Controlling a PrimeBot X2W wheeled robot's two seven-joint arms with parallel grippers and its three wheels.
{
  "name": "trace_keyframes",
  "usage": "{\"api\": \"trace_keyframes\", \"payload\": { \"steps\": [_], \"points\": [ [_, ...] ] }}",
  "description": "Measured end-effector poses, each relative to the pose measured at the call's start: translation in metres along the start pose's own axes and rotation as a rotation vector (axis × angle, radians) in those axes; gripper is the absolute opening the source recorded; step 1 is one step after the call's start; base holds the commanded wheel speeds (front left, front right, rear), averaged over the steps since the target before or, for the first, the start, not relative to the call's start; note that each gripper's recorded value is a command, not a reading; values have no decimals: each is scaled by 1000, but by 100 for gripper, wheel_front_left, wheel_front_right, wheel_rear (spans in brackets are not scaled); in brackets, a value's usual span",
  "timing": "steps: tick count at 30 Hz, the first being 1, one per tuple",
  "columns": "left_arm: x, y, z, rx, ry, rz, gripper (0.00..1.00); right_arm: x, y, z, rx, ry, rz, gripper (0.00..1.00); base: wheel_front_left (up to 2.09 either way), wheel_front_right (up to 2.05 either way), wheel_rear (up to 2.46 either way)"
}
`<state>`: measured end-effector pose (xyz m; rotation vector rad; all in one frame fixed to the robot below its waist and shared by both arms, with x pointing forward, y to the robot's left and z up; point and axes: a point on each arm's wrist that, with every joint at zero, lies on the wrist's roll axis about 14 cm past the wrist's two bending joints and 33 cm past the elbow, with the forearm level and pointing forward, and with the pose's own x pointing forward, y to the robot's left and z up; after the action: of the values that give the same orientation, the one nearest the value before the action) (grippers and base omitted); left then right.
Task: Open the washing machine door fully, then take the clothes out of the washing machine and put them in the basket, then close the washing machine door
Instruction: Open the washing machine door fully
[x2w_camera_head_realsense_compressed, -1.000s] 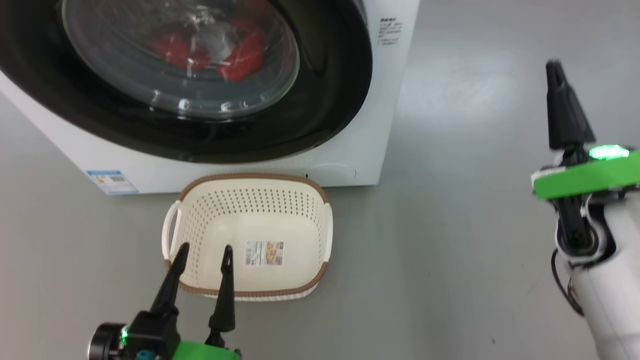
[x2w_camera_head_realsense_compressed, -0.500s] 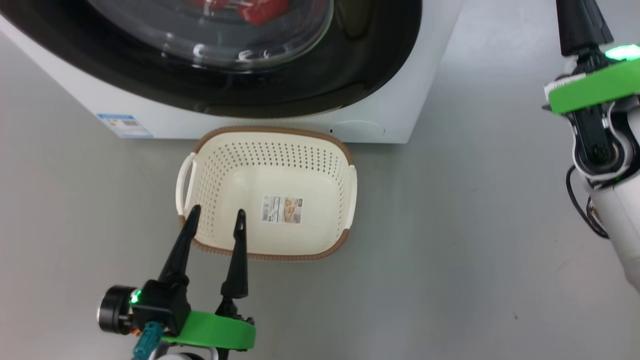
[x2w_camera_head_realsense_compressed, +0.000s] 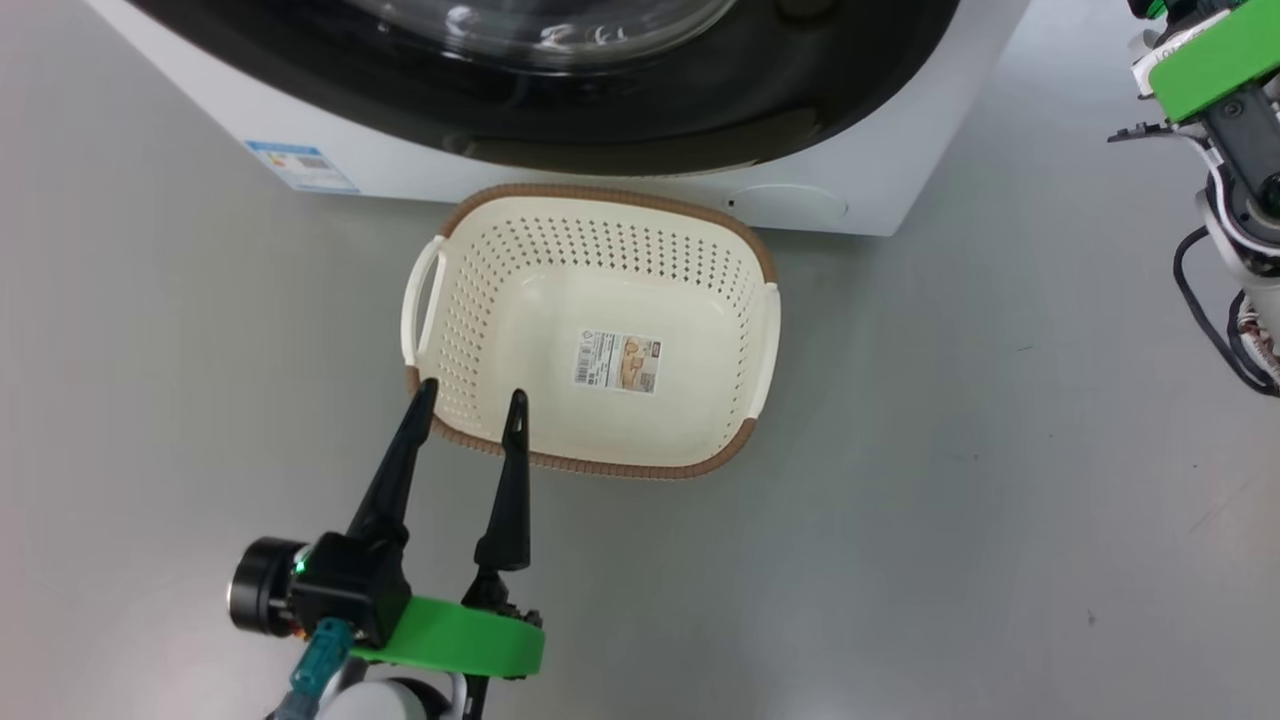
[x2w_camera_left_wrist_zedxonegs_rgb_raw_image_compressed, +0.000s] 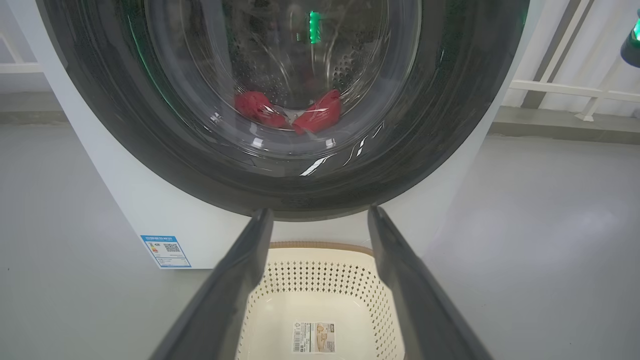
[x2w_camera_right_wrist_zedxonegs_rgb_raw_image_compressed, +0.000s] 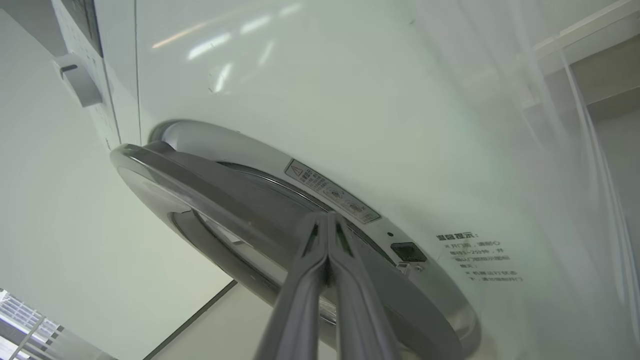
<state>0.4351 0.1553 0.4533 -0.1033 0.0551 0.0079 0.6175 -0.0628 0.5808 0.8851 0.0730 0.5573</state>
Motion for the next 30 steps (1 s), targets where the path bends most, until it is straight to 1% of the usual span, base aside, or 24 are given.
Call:
{"api": "trace_keyframes", "payload": {
  "steps": [1, 7, 15, 18, 23, 30],
  "points": [
    [2, 0, -1, -1, 1, 0, 100, 5, 0, -7, 22, 46, 9, 0, 0, 0, 0],
    [4, 1, -7, -1, 17, 3, 100, 16, -3, -22, 126, 147, 26, 0, 0, 0, 0],
    [11, 0, -10, 1, 22, -2, 100, 27, -18, -33, 224, 231, 15, 0, 0, 0, 0],
    [10, 1, -15, 4, 36, -2, 100, 32, -23, -38, 286, 266, 13, 0, 0, 0, 0],
    [12, -1, -16, 6, 35, -8, 100, 38, -21, -42, 305, 305, 26, 0, 0, 0, 0],
    [12, -1, -10, 10, 21, -10, 100, 37, -13, -48, 332, 364, 40, 0, 0, 0, 0]
  ]
}}
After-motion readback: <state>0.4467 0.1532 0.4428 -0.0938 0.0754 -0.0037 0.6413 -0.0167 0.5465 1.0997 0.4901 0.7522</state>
